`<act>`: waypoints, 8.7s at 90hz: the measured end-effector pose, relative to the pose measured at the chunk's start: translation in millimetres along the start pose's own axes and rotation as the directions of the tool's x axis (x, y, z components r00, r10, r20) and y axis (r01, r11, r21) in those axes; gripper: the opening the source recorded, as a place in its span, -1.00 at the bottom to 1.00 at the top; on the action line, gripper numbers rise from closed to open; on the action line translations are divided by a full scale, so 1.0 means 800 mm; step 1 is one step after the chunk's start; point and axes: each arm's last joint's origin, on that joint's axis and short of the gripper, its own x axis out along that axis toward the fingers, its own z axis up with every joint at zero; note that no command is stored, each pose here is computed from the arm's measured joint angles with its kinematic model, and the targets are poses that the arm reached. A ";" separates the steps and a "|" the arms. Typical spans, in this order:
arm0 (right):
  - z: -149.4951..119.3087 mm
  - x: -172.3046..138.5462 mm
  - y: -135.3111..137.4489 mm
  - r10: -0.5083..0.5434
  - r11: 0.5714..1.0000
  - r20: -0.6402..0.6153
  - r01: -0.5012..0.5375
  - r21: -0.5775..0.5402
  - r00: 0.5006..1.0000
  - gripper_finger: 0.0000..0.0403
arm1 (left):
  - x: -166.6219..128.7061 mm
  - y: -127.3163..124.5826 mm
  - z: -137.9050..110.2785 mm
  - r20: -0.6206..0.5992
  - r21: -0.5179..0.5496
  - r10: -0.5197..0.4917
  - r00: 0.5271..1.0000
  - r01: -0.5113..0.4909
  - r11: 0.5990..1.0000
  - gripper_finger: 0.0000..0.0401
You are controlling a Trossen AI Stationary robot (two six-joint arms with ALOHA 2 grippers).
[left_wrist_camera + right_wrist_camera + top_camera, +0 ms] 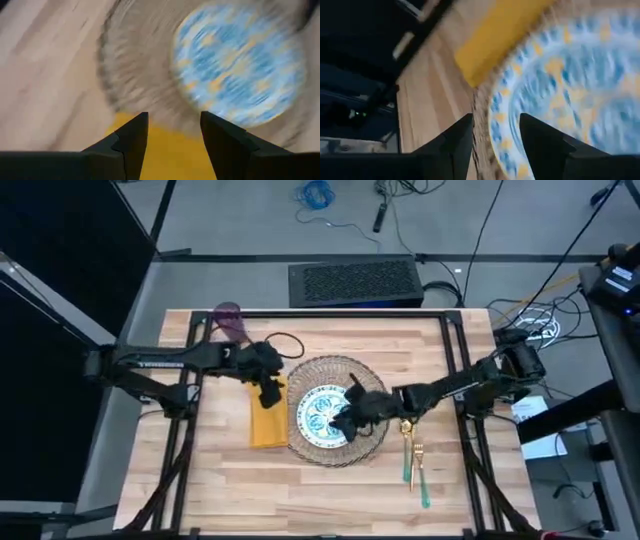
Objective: Set table place
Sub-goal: Put the green fork on the yellow table napkin, then put the green spoon on the tablemat to the right of the white patterned plate
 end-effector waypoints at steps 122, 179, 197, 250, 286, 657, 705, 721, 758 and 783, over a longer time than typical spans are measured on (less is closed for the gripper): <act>-0.209 -0.096 0.104 -0.702 0.540 -0.430 0.818 0.198 0.568 -0.29 | 0.062 -0.045 -0.019 -0.031 0.079 0.034 0.999 -0.032 0.996 -0.17; -0.212 -0.090 -0.018 -0.667 0.556 -0.437 0.794 0.246 0.603 -0.41 | 0.062 -0.047 -0.016 -0.014 0.098 0.002 1.000 0.000 0.995 -0.17; -0.214 -0.089 -0.024 -0.618 0.587 -0.467 0.766 0.262 0.633 -0.72 | 0.062 -0.046 -0.017 -0.020 0.099 0.005 1.000 -0.003 0.995 -0.17; -0.193 -0.111 0.030 -0.615 0.599 -0.447 0.754 0.271 0.650 -0.99 | 0.062 -0.044 -0.018 -0.027 0.154 0.038 0.999 -0.034 0.988 -0.17; -0.112 -0.063 0.066 -0.493 0.730 -0.219 0.538 0.422 0.842 -1.00 | 0.023 -0.025 -0.032 -0.095 0.173 0.208 0.973 -0.190 0.966 -0.17; -0.055 -0.073 0.148 -0.803 0.472 0.113 0.741 -0.478 0.585 -0.73 | 0.036 -0.090 0.057 0.435 0.216 -0.166 0.885 0.077 0.973 -0.17; -0.057 -0.047 0.177 -0.598 0.737 0.065 0.580 -0.346 0.799 -0.73 | 0.021 -0.086 0.069 0.504 0.237 -0.171 0.846 0.055 0.970 -0.17; -0.056 -0.037 0.193 -0.475 0.835 0.075 0.476 -0.276 0.877 -0.73 | 0.015 -0.093 0.061 0.464 0.246 -0.197 0.864 0.087 0.965 -0.17; -0.052 -0.032 0.200 -0.420 0.871 0.087 0.428 -0.241 0.903 -0.73 | 0.015 -0.093 0.055 0.420 0.260 -0.191 0.887 0.085 0.962 -0.17; -0.051 -0.032 0.200 -0.419 0.868 0.108 0.433 -0.244 0.901 -0.73 | 0.006 -0.091 0.056 0.444 0.247 -0.173 0.879 0.065 0.967 -0.17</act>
